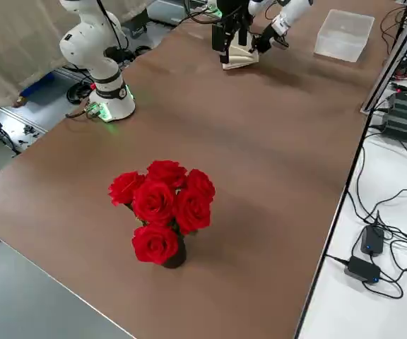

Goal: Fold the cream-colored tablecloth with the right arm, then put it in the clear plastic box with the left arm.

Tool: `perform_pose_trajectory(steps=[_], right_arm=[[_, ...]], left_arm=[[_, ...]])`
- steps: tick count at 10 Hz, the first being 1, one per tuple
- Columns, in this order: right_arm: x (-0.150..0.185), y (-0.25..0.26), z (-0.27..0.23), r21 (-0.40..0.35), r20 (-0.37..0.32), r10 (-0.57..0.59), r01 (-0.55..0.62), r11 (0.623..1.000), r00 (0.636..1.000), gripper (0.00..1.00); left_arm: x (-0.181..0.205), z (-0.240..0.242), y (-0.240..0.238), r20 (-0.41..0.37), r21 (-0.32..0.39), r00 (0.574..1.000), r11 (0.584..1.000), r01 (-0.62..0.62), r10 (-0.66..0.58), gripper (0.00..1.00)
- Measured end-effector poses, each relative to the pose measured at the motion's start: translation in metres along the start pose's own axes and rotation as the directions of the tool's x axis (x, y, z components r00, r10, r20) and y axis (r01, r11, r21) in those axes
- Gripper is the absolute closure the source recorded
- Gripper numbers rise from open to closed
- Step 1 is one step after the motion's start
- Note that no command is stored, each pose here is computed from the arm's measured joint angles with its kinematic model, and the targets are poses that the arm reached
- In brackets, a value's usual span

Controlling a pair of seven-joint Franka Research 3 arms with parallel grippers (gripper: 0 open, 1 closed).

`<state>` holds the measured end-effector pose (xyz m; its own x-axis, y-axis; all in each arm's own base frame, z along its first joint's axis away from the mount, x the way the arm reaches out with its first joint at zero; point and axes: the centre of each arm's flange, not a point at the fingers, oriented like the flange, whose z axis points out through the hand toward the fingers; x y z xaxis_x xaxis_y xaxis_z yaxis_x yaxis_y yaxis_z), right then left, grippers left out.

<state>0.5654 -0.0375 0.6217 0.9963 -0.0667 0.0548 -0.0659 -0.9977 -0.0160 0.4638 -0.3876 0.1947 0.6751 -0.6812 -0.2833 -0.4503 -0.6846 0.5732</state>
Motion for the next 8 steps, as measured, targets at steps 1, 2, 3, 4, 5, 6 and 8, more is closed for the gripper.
perform_pose_trajectory(steps=[1, 2, 3, 4, 5, 6, 8], right_arm=[[0.000, 0.000, 0.000, 0.000, 0.000, 0.000, 0.000, 1.000, 1.000, 0.00], [0.000, 0.000, 0.000, 0.000, 0.000, 0.000, 0.000, 1.000, 1.000, 0.00], [0.000, 0.000, 0.000, 0.000, 0.000, 0.000, 0.000, 1.000, 1.000, 0.00], [0.000, 0.000, 0.000, 0.000, 0.000, 0.000, 0.000, 1.000, 1.000, 0.00], [0.000, 0.000, 0.000, 0.000, 0.000, 0.000, 0.000, 1.000, 1.000, 0.00], [0.000, 0.000, 0.000, 0.000, 0.000, 0.000, 0.000, 1.000, 1.000, 0.00], [0.000, 0.000, 0.000, 0.000, 0.000, 0.000, 0.000, 1.000, 1.000, 0.00]], left_arm=[[-0.006, -0.027, 0.002, 0.007, -0.012, 1.000, 1.000, -0.004, 0.004, 0.84], [-0.013, -0.058, 0.002, 0.012, -0.019, 1.000, 1.000, -0.004, 0.005, 0.84], [-0.018, -0.086, 0.001, 0.015, -0.010, 1.000, 1.000, -0.004, 0.004, 0.84], [-0.022, -0.112, 0.003, 0.013, 0.011, 1.000, 1.000, -0.012, 0.012, 0.84], [-0.025, -0.134, 0.007, 0.006, 0.041, 1.000, 0.999, -0.022, 0.022, 0.84], [-0.029, -0.161, 0.005, -0.004, 0.071, 1.000, 0.997, -0.026, 0.027, 0.84], [-0.042, -0.221, -0.012, -0.020, 0.113, 0.999, 0.993, -0.041, 0.043, 0.84]])
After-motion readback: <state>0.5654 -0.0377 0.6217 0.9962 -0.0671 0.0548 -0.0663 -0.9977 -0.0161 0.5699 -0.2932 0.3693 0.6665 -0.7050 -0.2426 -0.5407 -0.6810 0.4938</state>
